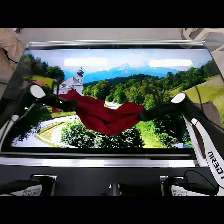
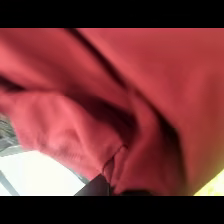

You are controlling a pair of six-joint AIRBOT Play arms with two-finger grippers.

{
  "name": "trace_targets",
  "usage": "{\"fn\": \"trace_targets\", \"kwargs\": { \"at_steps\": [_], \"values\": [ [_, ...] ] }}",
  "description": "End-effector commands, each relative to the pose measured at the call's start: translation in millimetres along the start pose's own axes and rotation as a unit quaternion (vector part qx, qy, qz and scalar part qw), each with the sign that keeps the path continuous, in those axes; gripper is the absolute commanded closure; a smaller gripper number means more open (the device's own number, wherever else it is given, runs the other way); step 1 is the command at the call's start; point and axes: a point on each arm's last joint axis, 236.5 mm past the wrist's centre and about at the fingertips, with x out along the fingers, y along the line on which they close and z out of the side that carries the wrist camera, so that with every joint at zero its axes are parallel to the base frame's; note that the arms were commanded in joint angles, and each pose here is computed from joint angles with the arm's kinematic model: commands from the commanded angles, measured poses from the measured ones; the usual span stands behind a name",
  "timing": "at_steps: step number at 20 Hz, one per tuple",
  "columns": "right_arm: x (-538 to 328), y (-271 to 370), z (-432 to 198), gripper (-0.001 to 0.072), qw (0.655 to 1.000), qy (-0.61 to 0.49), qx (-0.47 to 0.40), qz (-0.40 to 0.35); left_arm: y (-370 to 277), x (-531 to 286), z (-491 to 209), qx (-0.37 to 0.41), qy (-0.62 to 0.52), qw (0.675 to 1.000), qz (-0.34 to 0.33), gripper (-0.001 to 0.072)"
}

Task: Fold the shirts.

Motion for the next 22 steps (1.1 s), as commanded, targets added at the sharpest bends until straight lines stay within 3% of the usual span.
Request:
{"fn": "trace_targets", "kwargs": {
  "at_steps": [1,3,6,8,10,15,18,22],
  "values": [
    [-90,49,65,0.069,0.986,-0.068,-0.147,-0.04,-64,-149,93,0.093,-0.24,0.966,-0.011,0.0686],
    [-192,114,124,0.069,0.943,-0.194,-0.25,-0.103,-122,-303,129,0.142,-0.432,0.89,-0.025,0.0685],
    [-361,238,153,0.069,0.815,-0.411,-0.358,-0.198,-187,-513,98,0.18,-0.652,0.734,-0.054,0.0686],
    [-430,293,130,0.069,0.751,-0.497,-0.372,-0.225,-205,-569,62,0.193,-0.698,0.687,-0.065,0.0685],
    [-456,315,104,0.069,0.73,-0.524,-0.367,-0.24,-210,-581,44,0.199,-0.702,0.68,-0.068,0.0685],
    [-447,318,83,0.069,0.765,-0.51,-0.33,-0.213,-210,-597,40,0.195,-0.725,0.657,-0.069,0.0685],
    [-425,303,86,0.069,0.797,-0.473,-0.317,-0.202,-201,-579,62,0.194,-0.713,0.672,-0.05,0.0684],
    [-343,239,93,0.0689,0.89,-0.32,-0.276,-0.17,-181,-518,119,0.183,-0.669,0.719,-0.029,0.0684]
  ]
}}
